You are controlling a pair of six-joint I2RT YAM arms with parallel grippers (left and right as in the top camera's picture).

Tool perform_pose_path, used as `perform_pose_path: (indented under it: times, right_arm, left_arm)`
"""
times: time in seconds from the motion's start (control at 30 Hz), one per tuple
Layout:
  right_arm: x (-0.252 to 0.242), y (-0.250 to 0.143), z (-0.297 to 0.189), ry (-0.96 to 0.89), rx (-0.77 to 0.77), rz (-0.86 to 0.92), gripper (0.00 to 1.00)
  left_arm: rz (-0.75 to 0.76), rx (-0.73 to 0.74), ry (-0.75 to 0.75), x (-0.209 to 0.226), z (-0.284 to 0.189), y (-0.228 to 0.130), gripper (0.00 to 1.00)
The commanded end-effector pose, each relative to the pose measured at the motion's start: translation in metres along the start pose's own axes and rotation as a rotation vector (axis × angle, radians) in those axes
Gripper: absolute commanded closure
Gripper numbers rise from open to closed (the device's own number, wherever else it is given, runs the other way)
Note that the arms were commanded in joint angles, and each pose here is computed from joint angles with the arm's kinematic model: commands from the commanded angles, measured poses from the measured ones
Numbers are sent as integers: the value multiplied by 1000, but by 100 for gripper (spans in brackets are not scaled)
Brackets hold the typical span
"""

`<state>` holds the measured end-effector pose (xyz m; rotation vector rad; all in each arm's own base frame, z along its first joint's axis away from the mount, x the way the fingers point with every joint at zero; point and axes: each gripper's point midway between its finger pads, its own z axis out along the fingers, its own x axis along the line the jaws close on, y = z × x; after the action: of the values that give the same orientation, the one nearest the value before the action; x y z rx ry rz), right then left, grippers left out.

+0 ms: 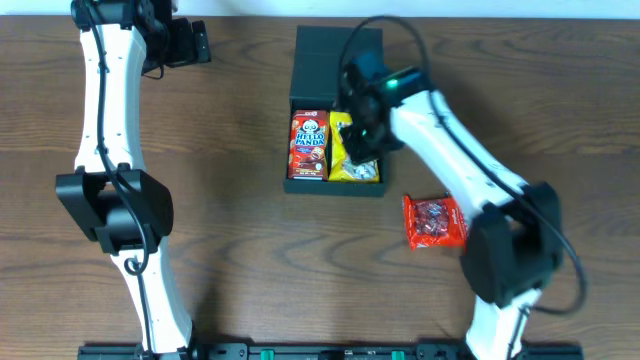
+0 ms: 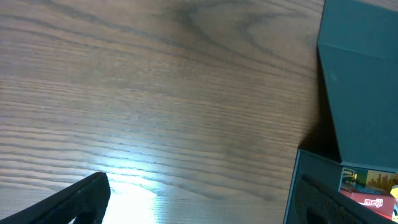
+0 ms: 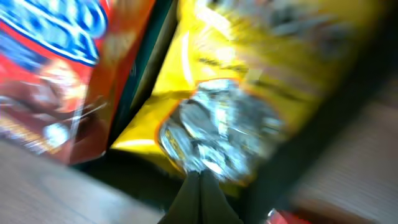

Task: Pack container
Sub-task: 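Withdraw the right gripper and move it over the red Hacks bag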

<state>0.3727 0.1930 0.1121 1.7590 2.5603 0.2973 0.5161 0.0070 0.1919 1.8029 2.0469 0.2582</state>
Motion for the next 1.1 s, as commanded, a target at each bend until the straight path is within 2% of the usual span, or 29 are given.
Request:
perform_pose_path:
  times: [0.0,0.1,0.23,0.63,0.67,0.7,0.73,0.77,0.83,0.9,1.07]
  right_arm:
    - [-41,9,-58,-73,-132,158,98]
    - [-73,-11,-65,-80,-80,348,99]
    - [-82,-44,-49,-37,48,525,98]
    - [-73,-126,7,-119,324,764,99]
    - [-74,-133,11,-130,342,784,93]
    - [-74,-141,14,-141,363,804,81]
    - [-75,-147,18,-152,377,822,58]
    - [-76,-153,21,-162,394,846,45]
    - [-76,-162,23,-177,418,890,35]
    - [-75,-169,25,-195,436,936,31]
    - [-74,-187,36,-229,474,1092,31]
  left_arm:
    - [-5,17,6,3,6,-3,5]
    - [-4,10,6,3,6,-1,5]
    - [-1,-9,3,2,6,3,4]
    - [8,-23,3,2,6,7,5]
    - [9,-23,3,2,6,7,5]
    - [9,-23,3,2,6,7,4]
    - [9,-23,2,2,6,7,5]
    - [9,-24,3,2,6,7,5]
    - [9,-24,2,2,6,7,5]
    - [9,-24,2,2,6,7,5]
    - [30,-20,3,2,6,6,4]
